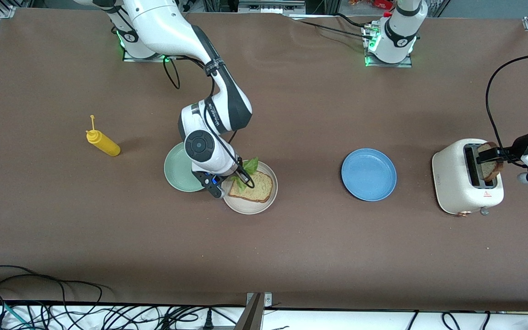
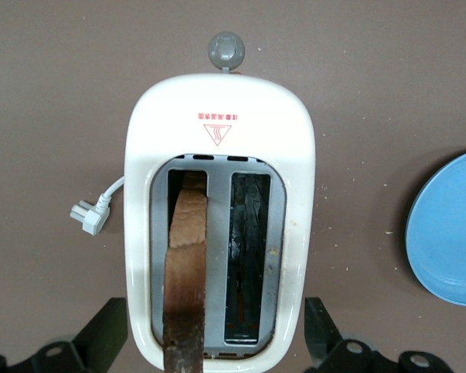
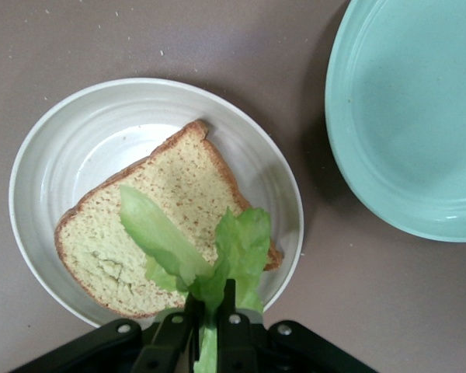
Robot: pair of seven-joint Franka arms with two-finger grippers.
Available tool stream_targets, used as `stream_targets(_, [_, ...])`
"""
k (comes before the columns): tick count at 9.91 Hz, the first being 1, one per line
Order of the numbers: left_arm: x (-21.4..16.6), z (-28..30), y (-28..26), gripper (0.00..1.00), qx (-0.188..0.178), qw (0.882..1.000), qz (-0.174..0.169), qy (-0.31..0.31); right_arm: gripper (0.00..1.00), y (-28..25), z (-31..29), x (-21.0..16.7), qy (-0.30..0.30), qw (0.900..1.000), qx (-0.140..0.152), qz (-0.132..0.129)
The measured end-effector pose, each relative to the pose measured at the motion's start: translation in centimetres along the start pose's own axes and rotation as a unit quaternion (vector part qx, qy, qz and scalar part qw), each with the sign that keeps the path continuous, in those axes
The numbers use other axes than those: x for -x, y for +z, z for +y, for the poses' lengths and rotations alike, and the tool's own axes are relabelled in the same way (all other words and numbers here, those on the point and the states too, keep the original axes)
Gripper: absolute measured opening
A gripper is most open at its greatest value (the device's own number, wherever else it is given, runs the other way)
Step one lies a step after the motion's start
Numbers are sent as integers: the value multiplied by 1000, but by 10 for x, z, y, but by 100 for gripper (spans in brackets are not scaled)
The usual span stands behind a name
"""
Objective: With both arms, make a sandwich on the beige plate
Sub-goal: 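Lower the lettuce onto the toast with the right gripper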
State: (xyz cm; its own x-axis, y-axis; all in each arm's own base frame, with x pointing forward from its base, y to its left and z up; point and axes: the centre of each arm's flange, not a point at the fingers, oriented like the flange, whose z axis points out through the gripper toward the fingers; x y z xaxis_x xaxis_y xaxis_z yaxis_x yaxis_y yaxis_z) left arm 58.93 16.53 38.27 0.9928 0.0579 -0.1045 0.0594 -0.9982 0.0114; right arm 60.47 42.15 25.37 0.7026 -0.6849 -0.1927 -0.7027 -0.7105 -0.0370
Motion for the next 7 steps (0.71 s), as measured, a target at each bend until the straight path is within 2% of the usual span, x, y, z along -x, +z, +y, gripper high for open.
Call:
stream_targets(2, [1, 0, 0, 100, 0, 1000, 0, 4, 10, -3, -3, -1, -15, 1000, -11, 6])
stream_targets(5, [3, 1, 4, 100, 1, 1000, -4, 8, 10, -7, -10, -4, -16, 998, -47, 25])
stream_targets(7, [3, 1, 4, 100, 1, 1000, -4, 9, 9, -2, -11, -5, -16, 998, -49, 29])
